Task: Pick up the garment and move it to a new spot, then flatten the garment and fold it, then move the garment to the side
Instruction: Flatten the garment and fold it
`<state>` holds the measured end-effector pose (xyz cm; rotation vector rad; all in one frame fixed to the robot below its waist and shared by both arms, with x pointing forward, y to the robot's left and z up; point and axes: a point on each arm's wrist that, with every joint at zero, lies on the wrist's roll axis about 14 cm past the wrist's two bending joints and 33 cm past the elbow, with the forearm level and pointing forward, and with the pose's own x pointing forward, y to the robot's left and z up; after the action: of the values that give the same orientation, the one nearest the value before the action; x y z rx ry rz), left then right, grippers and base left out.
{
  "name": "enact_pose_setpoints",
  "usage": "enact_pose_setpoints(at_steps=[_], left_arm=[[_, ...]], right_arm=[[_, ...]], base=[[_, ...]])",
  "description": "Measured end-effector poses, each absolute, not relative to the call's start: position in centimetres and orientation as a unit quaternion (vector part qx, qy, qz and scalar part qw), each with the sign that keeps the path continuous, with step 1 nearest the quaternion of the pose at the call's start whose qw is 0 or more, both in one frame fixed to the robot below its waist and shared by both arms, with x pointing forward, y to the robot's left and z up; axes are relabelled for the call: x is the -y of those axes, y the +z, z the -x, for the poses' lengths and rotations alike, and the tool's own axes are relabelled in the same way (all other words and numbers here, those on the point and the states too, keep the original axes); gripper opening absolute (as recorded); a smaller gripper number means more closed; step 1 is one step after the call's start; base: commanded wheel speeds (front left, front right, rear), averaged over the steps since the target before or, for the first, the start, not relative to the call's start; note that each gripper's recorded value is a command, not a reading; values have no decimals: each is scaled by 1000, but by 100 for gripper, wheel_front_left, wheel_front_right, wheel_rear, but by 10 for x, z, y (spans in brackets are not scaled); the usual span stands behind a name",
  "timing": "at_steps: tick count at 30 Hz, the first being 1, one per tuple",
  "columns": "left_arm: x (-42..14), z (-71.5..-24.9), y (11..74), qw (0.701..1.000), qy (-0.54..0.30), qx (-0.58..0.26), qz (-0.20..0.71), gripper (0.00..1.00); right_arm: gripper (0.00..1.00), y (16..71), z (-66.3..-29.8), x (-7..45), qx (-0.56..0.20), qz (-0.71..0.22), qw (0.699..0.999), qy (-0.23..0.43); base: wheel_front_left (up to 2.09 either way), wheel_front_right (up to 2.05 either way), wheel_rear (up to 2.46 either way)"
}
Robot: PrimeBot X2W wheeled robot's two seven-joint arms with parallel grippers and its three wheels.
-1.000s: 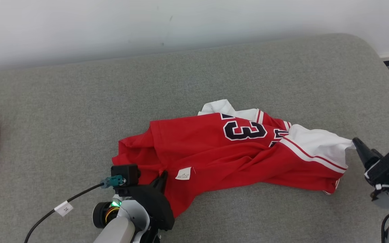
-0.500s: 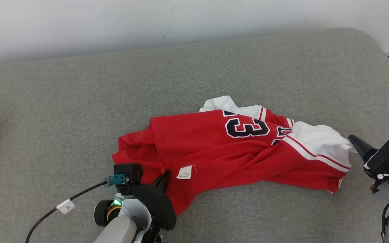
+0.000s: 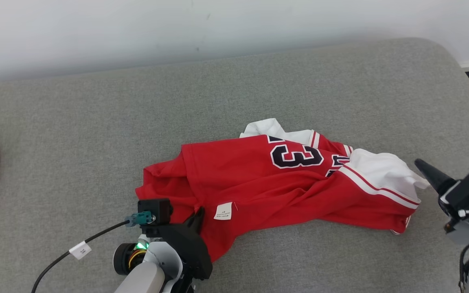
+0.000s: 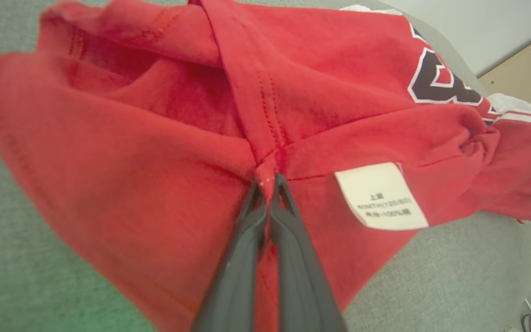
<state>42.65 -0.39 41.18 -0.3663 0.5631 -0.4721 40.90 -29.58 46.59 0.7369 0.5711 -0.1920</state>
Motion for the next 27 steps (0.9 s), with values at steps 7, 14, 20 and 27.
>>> enact_pose_setpoints(at_steps=[7, 14, 20, 27], left_arm=[[10, -425, 414, 916, -236, -272, 176, 0], [14, -423, 413, 913, -243, -276, 175, 0], [13, -423, 411, 913, -242, -278, 174, 0], [8, -423, 410, 914, -235, -280, 174, 0]], right_arm=[[100, 461, -376, 317, -266, -379, 878, -123], [100, 452, -371, 311, -272, -405, 865, -113], [100, 449, -390, 294, -268, -427, 859, -91], [100, 442, -402, 278, -277, -443, 849, -74]], base=[[0, 0, 0], [0, 0, 0], [0, 0, 0], [0, 0, 0]])
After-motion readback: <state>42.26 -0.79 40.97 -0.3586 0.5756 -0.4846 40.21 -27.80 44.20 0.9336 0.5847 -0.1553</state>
